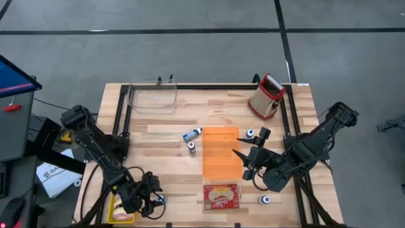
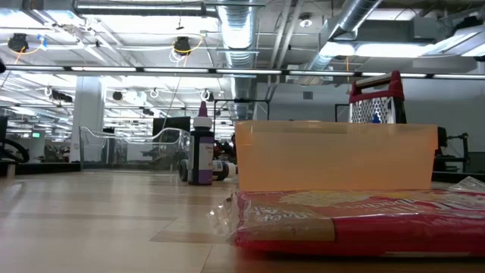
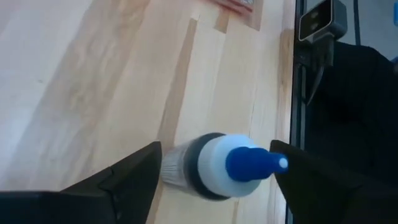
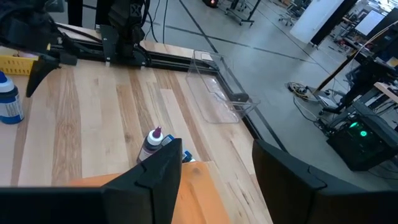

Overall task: Pick & Place Food Item
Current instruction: Put the left blue food coloring bottle into the transparent bin

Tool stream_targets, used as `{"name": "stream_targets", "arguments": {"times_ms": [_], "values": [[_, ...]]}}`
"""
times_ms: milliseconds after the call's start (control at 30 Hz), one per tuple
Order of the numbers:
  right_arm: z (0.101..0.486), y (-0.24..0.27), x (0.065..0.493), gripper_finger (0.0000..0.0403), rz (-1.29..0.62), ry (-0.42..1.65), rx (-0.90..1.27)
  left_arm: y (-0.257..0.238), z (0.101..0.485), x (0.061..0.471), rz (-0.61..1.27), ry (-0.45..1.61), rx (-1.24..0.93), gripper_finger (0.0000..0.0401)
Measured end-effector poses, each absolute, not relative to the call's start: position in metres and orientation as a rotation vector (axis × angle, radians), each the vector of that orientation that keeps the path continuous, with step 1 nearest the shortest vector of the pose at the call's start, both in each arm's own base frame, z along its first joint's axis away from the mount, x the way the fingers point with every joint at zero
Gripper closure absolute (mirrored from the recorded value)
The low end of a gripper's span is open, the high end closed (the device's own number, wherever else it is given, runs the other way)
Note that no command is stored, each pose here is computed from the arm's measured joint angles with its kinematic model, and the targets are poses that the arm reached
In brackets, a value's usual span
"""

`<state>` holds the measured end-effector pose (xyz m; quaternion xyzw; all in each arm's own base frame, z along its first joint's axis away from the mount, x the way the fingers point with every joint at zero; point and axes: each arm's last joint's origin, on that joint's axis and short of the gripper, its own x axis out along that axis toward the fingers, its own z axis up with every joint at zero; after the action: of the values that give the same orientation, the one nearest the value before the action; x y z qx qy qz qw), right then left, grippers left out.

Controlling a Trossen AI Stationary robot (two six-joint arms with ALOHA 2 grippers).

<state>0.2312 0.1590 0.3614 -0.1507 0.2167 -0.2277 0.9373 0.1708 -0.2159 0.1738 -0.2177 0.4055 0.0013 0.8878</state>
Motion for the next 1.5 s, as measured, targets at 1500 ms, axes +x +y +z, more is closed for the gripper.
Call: {"name": "stream_targets", "arguments": {"times_ms": [1500], "values": [[0.344, 0.15, 0.221, 0.0214, -0.518, 0.534, -0.316, -0.041, 0.26, 0.252, 0.604, 0.275, -0.108, 0.0266]]}}
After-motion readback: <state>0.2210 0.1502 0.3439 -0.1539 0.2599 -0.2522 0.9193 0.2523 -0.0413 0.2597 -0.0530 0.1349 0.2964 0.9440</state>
